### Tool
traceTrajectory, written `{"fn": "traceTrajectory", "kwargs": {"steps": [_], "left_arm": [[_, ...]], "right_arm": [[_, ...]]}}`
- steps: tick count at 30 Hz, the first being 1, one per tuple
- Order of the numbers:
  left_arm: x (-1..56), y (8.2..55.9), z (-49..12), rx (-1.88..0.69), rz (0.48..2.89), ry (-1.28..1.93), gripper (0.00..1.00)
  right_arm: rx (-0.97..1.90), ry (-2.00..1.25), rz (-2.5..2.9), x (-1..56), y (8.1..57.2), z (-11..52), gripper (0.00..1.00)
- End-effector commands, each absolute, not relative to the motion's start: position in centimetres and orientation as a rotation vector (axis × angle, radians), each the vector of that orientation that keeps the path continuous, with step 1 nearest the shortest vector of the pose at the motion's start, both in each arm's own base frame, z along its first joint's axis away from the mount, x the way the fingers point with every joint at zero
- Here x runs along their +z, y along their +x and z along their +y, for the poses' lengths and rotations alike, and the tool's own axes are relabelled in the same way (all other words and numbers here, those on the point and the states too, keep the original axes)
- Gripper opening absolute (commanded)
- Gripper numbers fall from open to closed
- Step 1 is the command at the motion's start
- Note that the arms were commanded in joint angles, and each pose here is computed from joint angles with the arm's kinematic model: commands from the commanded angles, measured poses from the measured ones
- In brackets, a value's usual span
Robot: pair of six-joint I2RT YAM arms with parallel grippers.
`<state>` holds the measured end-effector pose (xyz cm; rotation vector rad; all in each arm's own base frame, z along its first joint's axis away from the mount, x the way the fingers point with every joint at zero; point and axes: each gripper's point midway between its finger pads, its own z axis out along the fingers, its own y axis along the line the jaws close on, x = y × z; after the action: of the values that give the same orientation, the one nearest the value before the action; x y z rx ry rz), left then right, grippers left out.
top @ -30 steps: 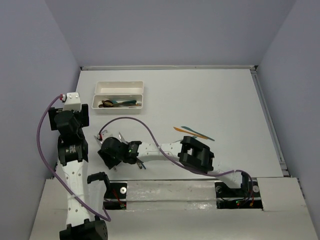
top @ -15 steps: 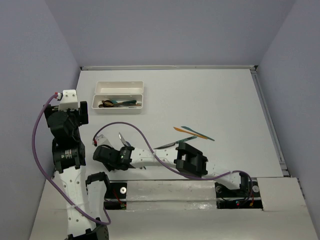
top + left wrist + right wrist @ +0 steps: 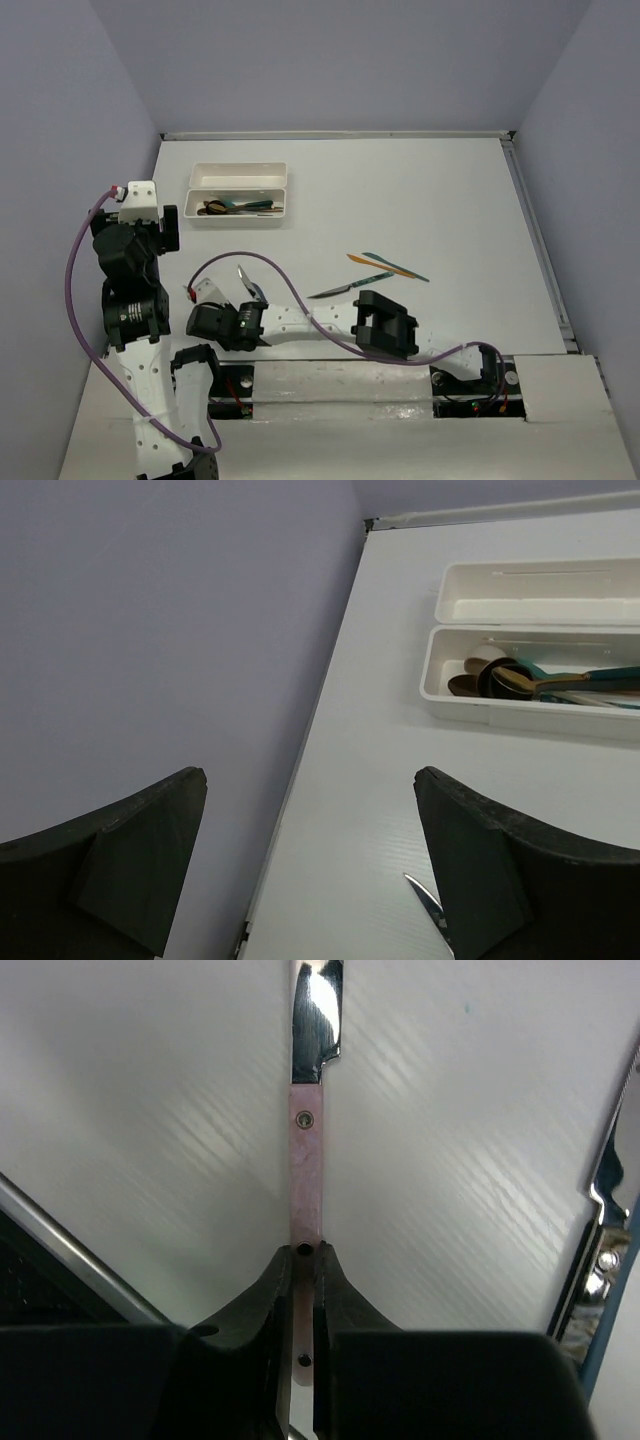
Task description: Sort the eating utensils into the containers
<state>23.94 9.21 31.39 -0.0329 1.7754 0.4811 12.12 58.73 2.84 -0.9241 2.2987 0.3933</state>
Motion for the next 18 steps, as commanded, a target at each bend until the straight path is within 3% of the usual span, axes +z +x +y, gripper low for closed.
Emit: {"fn": "traceTrajectory", "kwargs": {"steps": [1, 11, 15, 18], "left_arm": [[32.3, 23.4, 8.9, 0.487, 1.758, 0.000, 0.99], [30.7, 23.9, 8.2, 0.432, 1.800, 0.021, 0.99], [30.8, 23.9, 8.0, 0.414, 1.802, 0.022, 0.99], [30.8, 23.8, 8.1, 0.424, 1.803, 0.018, 0.99]], "right_arm": [[0.151, -1.076, 2.453, -1.0, 9.3, 51.2, 0.00], [0.077, -1.023, 2.618, -3.0, 6.6, 41.6, 0.00], [0.064, -1.100, 2.564, -3.1, 7.2, 42.5, 0.24], [0.068, -1.139, 2.534, -3.3, 7.5, 43.5, 0.34]]}}
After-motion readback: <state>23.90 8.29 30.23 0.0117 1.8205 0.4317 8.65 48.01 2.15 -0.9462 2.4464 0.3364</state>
